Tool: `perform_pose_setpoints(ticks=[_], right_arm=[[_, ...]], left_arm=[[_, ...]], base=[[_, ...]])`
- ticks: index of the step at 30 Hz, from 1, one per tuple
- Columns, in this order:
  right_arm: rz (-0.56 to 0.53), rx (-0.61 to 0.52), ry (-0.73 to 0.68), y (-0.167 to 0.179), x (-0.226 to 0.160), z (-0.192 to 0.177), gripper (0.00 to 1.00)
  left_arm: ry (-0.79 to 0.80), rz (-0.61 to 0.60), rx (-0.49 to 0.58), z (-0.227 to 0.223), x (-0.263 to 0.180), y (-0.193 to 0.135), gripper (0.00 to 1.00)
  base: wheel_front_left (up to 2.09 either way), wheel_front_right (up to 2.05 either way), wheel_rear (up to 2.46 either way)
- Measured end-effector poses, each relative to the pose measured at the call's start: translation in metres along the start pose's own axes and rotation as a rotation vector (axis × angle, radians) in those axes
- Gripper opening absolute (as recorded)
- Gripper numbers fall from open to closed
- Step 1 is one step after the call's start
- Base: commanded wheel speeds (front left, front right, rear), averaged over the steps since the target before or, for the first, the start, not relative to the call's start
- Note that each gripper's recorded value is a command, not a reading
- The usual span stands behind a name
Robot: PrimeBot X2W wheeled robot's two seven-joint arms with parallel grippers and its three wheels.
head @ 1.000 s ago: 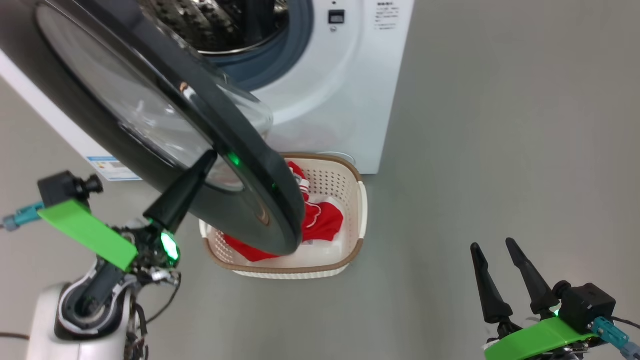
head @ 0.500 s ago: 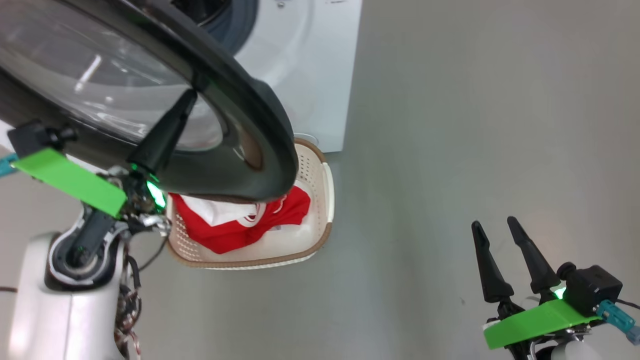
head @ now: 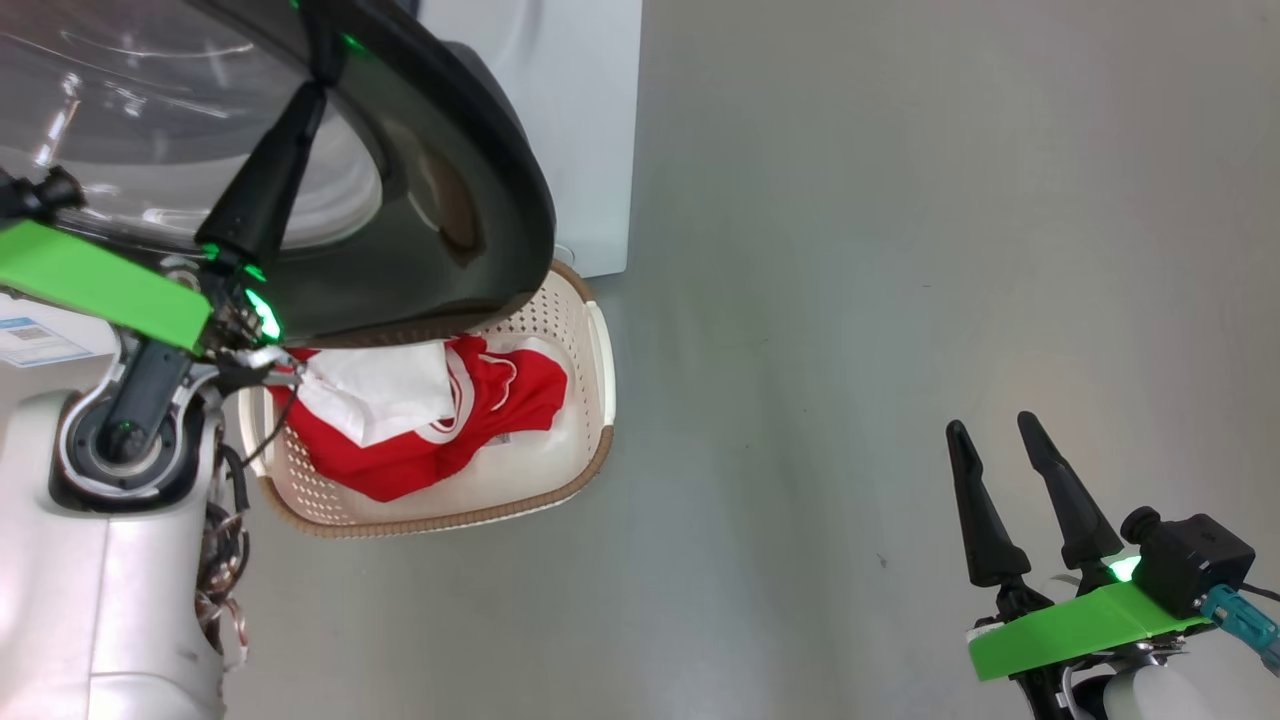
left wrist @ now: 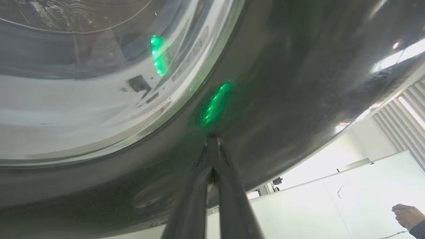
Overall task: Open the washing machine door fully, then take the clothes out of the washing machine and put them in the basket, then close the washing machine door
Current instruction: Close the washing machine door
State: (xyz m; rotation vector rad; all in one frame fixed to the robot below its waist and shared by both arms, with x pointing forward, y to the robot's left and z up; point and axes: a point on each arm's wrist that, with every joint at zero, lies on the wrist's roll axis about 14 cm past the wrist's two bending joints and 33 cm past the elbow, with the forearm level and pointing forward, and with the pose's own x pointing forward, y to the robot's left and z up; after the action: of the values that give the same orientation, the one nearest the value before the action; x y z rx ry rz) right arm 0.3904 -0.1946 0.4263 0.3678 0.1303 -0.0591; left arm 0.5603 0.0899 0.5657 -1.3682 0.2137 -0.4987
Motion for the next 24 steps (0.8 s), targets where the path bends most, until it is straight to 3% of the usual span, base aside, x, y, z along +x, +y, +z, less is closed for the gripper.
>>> perform_pose_setpoints(ticks=[14, 18, 21, 24], right_arm=[[0.009, 0.002, -0.016, 0.003, 0.001, 0.005, 1.00], [0.020, 0.003, -0.027, 0.007, 0.001, 0.009, 1.00], [0.028, 0.004, -0.032, 0.009, 0.000, 0.011, 1.00], [0.043, -0.002, -0.038, 0.014, 0.000, 0.013, 1.00]], left_arm=[[-0.036, 0.006, 0.039, 0.004, -0.006, -0.005, 0.00], [-0.053, 0.057, 0.025, 0.000, -0.025, 0.011, 0.00], [-0.070, 0.090, 0.015, -0.003, -0.042, 0.020, 0.09], [-0.092, 0.114, 0.011, -0.004, -0.058, 0.026, 0.10]], base=[[0.00, 0.00, 0.00], [0.00, 0.00, 0.00], [0.00, 0.00, 0.00], [0.00, 0.00, 0.00]])
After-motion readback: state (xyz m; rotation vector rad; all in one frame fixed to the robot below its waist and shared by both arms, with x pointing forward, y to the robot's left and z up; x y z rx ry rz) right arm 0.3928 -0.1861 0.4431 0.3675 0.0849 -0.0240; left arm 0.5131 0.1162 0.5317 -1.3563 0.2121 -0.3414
